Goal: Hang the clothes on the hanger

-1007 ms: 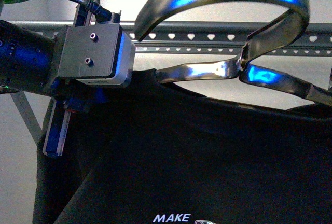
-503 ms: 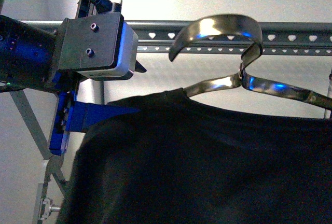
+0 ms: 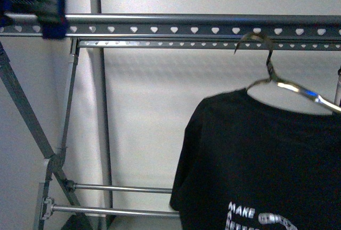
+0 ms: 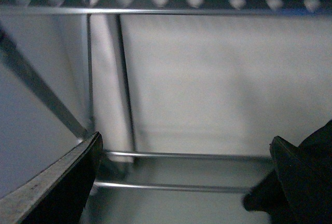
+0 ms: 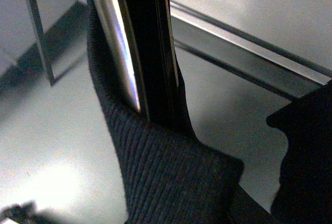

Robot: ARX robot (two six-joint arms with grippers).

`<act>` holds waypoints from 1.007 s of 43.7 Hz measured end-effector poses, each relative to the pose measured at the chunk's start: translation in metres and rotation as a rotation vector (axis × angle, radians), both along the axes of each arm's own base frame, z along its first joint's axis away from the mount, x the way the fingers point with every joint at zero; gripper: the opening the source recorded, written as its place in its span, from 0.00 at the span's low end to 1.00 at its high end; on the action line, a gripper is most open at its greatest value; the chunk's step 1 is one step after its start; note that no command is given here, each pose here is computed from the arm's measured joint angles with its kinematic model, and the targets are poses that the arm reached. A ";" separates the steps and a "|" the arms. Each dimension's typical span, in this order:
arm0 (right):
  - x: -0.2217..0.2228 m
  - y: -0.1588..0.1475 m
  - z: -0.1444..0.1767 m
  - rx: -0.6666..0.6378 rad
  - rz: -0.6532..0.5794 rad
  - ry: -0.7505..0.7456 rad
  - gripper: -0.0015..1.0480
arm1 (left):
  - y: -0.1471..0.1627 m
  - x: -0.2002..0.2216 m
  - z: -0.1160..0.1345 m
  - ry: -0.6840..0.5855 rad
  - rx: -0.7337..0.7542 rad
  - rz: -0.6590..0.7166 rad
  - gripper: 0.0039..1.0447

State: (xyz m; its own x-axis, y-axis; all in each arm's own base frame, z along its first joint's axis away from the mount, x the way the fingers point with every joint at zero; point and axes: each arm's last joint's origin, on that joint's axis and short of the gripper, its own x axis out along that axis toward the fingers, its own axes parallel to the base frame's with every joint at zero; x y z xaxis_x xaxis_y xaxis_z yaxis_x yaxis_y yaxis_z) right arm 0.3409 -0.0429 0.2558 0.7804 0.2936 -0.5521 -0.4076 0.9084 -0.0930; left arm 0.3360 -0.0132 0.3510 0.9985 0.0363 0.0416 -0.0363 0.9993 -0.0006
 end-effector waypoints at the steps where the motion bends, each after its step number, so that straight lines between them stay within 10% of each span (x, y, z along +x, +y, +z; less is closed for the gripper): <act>1: 0.001 0.000 0.003 0.021 -0.016 0.000 0.11 | 0.002 -0.002 0.001 -0.007 -0.063 0.009 0.94; 6: 0.023 -0.001 0.034 0.177 -0.145 -0.007 0.10 | 0.005 -0.025 0.012 -0.066 -0.413 -0.055 0.92; 16: 0.073 -0.004 0.065 0.421 -0.339 0.012 0.10 | -0.010 -0.081 -0.053 0.024 -0.067 -0.055 0.47; 28: 0.111 0.002 0.080 0.527 -0.463 0.033 0.10 | 0.004 -0.127 -0.110 0.042 -0.013 -0.045 0.02; 44: 0.146 0.036 0.051 0.523 -0.562 0.111 0.09 | 0.013 -0.171 -0.151 0.044 -0.005 -0.037 0.03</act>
